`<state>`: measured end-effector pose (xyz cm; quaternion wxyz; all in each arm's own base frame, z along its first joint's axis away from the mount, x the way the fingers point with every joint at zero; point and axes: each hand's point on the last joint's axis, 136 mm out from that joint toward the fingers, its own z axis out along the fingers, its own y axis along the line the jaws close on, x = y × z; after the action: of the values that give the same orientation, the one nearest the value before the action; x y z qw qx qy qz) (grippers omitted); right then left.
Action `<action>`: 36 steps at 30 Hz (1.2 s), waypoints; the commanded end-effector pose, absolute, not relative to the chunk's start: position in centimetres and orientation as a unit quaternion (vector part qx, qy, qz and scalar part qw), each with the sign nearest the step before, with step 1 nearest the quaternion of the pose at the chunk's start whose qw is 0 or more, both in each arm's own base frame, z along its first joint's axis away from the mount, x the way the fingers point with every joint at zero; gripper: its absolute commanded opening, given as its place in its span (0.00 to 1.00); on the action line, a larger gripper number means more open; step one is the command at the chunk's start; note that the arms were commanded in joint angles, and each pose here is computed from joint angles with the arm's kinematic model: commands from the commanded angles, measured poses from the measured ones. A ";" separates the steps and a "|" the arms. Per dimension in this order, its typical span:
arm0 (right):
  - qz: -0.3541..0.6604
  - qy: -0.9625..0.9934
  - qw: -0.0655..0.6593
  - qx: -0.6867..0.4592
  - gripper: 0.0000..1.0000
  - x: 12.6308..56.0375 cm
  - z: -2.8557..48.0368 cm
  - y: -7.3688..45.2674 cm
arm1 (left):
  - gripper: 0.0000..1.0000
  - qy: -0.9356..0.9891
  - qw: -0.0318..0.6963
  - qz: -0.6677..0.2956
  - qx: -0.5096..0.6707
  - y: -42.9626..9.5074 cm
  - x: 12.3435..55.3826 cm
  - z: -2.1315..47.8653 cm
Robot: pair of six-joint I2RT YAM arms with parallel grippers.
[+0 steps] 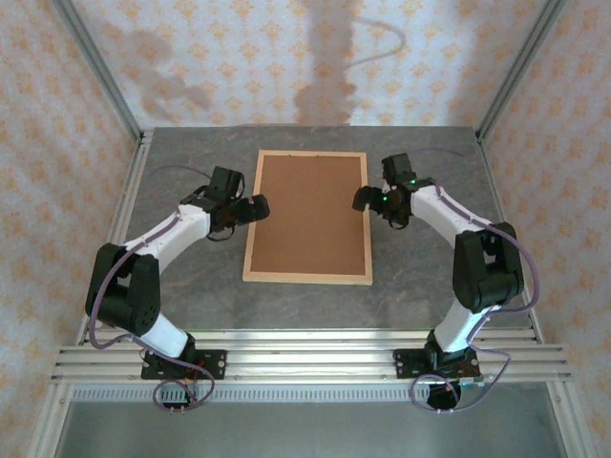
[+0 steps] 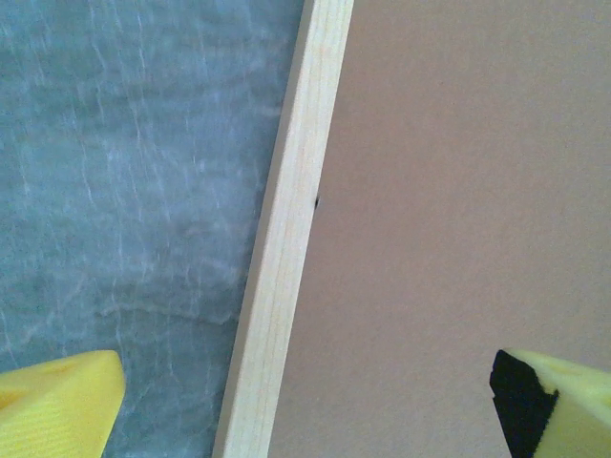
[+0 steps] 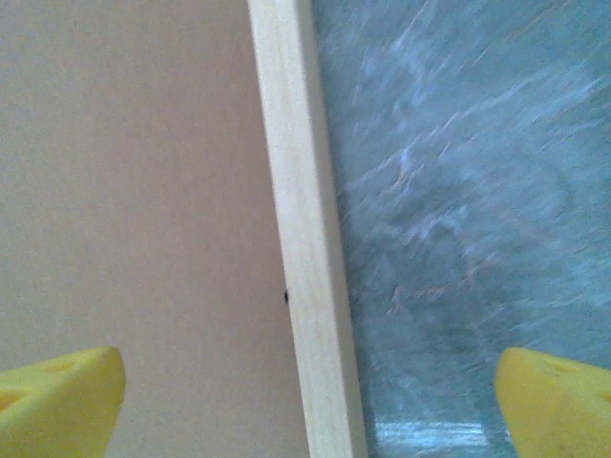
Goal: Put the photo into the frame
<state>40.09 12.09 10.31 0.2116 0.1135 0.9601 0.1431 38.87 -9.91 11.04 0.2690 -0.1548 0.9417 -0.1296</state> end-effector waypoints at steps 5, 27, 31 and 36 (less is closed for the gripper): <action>0.140 0.940 0.279 0.135 1.00 45.1 14.1 10.9 | 1.00 0.929 0.300 -0.145 -0.160 -9.2 42.8 13.1; 0.088 0.975 0.192 0.064 0.52 53.2 8.1 12.0 | 0.65 0.958 0.232 -0.113 -0.123 -9.8 51.8 5.0; 0.080 0.978 0.184 0.061 0.46 53.0 7.6 11.8 | 0.53 0.960 0.225 -0.117 -0.123 -9.9 51.3 4.1; 0.079 0.980 0.176 0.057 0.45 52.7 7.0 11.8 | 0.44 0.962 0.215 -0.120 -0.122 -10.1 50.7 3.0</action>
<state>52.84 12.59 7.38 0.1859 0.0591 0.9760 0.0966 51.49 -10.64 4.77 0.2335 -0.1226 0.9560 -0.1288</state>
